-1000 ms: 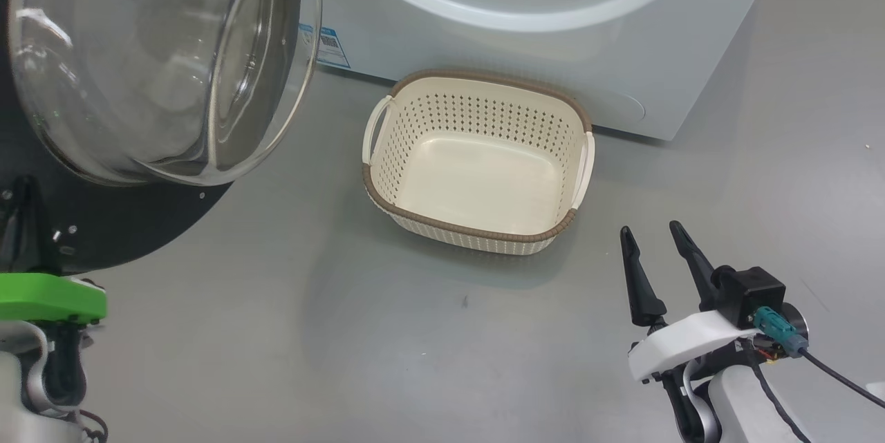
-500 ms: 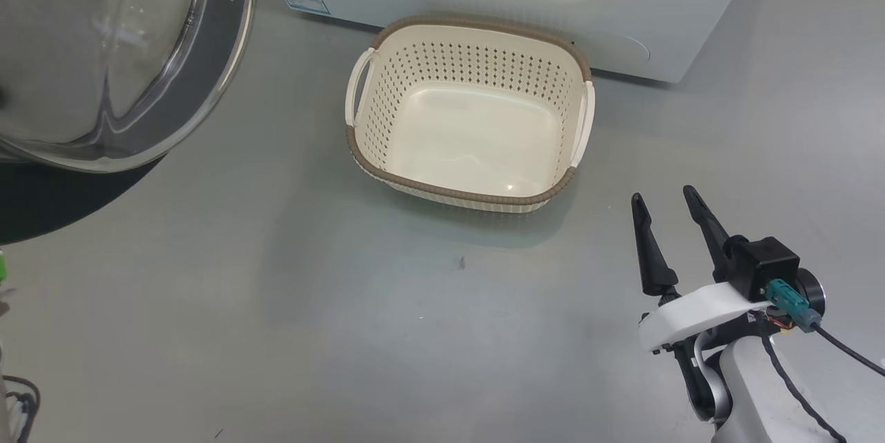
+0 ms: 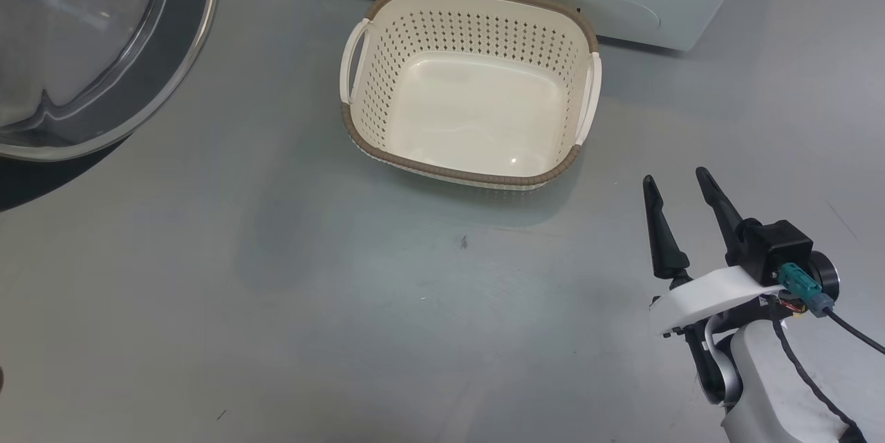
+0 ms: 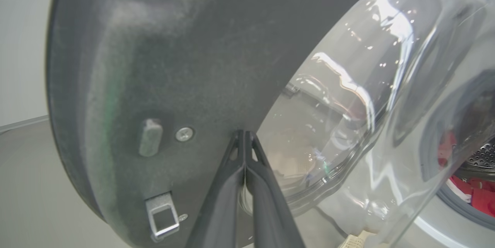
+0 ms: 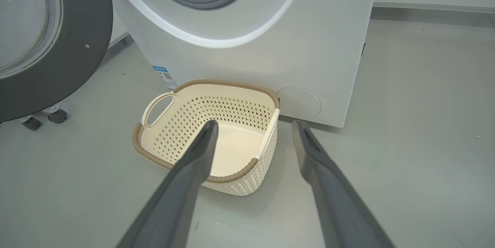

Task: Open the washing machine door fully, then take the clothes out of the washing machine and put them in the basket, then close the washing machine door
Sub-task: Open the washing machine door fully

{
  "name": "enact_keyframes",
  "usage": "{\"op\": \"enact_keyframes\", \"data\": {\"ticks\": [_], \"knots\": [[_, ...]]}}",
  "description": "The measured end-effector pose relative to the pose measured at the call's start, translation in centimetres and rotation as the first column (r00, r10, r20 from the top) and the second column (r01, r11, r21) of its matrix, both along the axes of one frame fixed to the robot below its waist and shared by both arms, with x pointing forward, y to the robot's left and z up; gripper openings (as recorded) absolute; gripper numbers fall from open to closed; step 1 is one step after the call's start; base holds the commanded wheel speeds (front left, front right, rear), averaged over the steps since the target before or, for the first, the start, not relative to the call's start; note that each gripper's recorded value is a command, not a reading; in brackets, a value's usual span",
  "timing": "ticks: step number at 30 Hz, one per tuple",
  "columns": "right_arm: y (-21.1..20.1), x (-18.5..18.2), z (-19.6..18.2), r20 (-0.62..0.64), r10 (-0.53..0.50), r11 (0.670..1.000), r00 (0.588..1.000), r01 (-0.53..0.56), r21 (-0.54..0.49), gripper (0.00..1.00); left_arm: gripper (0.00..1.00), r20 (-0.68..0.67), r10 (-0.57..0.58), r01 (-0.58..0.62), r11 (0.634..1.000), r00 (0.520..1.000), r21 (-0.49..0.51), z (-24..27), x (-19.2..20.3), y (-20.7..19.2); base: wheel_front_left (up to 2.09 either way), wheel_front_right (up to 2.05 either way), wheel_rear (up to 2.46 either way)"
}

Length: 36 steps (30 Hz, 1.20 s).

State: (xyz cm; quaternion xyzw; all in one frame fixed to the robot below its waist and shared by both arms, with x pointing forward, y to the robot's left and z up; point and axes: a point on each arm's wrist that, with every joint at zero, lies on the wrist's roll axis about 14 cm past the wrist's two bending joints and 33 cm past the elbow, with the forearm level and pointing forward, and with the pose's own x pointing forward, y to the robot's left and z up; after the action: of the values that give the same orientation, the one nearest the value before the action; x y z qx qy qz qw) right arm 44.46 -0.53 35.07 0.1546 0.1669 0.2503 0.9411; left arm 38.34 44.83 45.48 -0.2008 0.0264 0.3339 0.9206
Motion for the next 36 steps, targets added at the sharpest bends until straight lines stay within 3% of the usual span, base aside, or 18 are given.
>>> {"op": "enact_keyframes", "data": {"ticks": [18, 36], "knots": [[0.1, 0.0, 2.8, 0.048, -0.017, 1.0, 0.999, 0.016, 0.009, 1.0, 0.0, -0.009, -0.112, 0.113, 0.993, 0.994, 0.036, 0.5, 0.2, -2.7, 0.0, 0.0, 0.0], [-1.9, -0.9, 9.8, 0.177, -0.106, 0.994, 0.979, 0.096, 0.06, 1.0, 0.0, 0.044, -0.322, 0.318, 0.945, 0.946, 0.08, 2.3, 0.1, -9.6, 0.0, 0.0, 0.0]]}}
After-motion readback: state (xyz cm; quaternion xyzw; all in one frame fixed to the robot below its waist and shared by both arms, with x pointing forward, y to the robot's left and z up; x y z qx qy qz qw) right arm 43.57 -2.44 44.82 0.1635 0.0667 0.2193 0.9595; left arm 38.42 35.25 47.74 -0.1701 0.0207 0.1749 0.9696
